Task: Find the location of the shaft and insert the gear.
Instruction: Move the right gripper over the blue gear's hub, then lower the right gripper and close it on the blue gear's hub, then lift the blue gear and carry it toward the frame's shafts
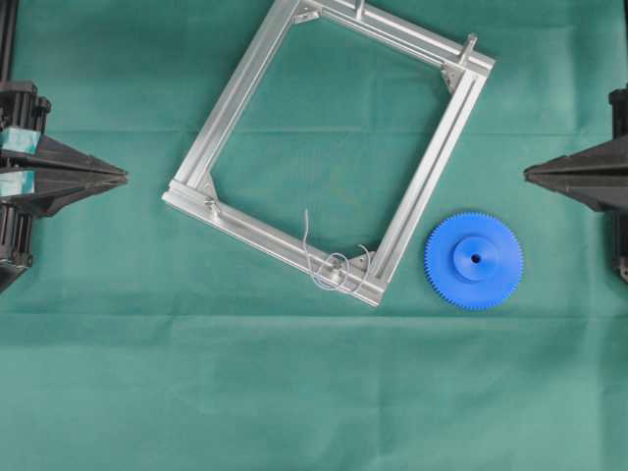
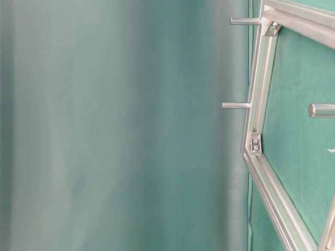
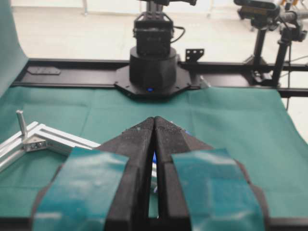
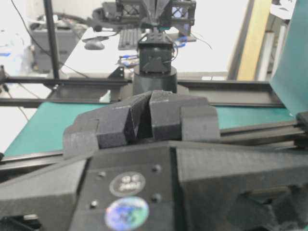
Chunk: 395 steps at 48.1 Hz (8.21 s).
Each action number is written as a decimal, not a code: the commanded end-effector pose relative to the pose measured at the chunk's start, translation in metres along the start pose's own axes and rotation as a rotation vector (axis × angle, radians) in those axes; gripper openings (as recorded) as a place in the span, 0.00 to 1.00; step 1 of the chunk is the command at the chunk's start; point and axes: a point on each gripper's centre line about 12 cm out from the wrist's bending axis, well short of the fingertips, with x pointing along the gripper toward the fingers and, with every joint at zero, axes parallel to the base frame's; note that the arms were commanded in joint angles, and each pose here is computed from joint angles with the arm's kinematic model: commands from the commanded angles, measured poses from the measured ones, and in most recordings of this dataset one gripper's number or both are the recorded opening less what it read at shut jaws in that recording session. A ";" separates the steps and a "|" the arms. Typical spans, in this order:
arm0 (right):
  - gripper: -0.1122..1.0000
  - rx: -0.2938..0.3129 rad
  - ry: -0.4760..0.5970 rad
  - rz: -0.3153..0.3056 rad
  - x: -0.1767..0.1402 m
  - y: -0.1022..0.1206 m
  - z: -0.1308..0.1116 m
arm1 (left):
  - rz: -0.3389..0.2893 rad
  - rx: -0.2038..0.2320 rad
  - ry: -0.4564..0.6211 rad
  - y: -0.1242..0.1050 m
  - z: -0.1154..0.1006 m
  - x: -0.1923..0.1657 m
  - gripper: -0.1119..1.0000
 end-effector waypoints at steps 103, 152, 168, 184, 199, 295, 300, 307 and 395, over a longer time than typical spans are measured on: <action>0.93 0.135 1.052 -0.032 0.027 0.011 -0.039 | 0.003 -0.010 0.104 0.000 0.003 0.005 0.11; 0.93 0.210 1.232 -0.098 0.038 0.018 -0.140 | 0.006 -0.010 0.106 0.001 0.002 0.005 0.11; 0.93 0.218 1.237 -0.104 0.042 0.020 -0.160 | 0.015 -0.012 0.107 0.003 0.002 0.005 0.11; 0.93 0.215 1.261 -0.108 0.045 0.020 -0.174 | 0.020 -0.012 0.107 0.004 0.002 0.005 0.11; 0.93 0.214 1.268 -0.109 0.047 0.020 -0.182 | 0.020 -0.012 0.107 0.004 0.002 0.005 0.11; 0.72 0.208 1.316 -0.114 0.054 0.021 -0.169 | 0.020 -0.013 0.107 0.004 0.002 0.005 0.11; 0.72 0.203 1.317 -0.113 0.057 0.021 -0.155 | 0.020 -0.013 0.107 0.004 0.002 0.005 0.11; 0.72 0.192 1.295 -0.109 0.060 0.020 -0.137 | 0.020 -0.010 0.107 0.004 0.002 0.005 0.11; 0.72 0.129 1.176 -0.072 0.168 0.054 -0.061 | 0.020 -0.017 0.158 0.004 -0.007 0.004 0.11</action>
